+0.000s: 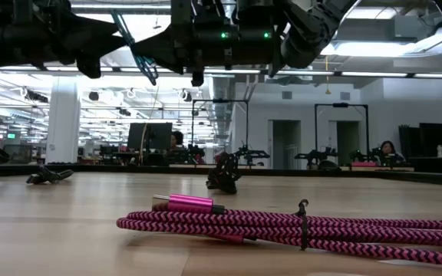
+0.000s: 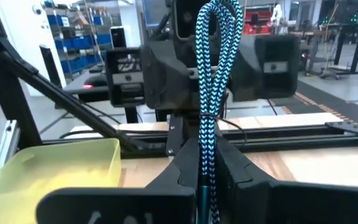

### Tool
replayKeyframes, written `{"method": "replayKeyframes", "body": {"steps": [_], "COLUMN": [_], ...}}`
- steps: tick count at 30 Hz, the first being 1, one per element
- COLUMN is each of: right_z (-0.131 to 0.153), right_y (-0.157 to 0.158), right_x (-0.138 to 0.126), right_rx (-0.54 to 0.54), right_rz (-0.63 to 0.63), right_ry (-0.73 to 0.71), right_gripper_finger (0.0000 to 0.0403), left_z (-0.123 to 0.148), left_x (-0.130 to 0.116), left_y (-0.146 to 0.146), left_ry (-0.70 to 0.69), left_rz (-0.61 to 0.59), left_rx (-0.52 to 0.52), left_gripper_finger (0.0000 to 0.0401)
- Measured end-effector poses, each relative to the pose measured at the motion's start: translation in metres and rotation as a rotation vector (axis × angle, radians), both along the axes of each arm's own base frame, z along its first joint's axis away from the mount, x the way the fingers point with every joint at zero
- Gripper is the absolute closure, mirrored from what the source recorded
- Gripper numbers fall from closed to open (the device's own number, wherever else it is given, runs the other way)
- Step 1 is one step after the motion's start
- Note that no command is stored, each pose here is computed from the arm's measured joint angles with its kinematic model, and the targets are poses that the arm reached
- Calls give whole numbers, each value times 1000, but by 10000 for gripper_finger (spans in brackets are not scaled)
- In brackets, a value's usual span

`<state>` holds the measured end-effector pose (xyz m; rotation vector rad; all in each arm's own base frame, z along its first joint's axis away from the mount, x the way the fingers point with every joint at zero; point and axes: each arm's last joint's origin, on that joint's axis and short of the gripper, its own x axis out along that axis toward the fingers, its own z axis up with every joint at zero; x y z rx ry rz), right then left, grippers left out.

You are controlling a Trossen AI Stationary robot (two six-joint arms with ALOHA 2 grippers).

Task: Pick and place USB-C Cables
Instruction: Put the blue charger cable into the yellow bin

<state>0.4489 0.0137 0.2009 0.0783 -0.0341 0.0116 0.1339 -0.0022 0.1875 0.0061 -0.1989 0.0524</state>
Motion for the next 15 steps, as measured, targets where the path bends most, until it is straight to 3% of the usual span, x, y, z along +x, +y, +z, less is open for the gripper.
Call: {"method": "replayKeyframes", "body": {"steps": [8, 15], "right_z": [-1, -2], "right_y": [0, 0], "right_x": [0, 0], "right_rx": [-7, 24], "right_rz": [1, -3], "right_ry": [11, 22], "right_gripper_finger": [369, 373], "left_z": [1, 1], "left_x": [0, 0], "left_y": [0, 1], "left_ry": [1, 2], "left_rz": [1, 22], "left_rx": [2, -13], "left_gripper_finger": [314, 327]}}
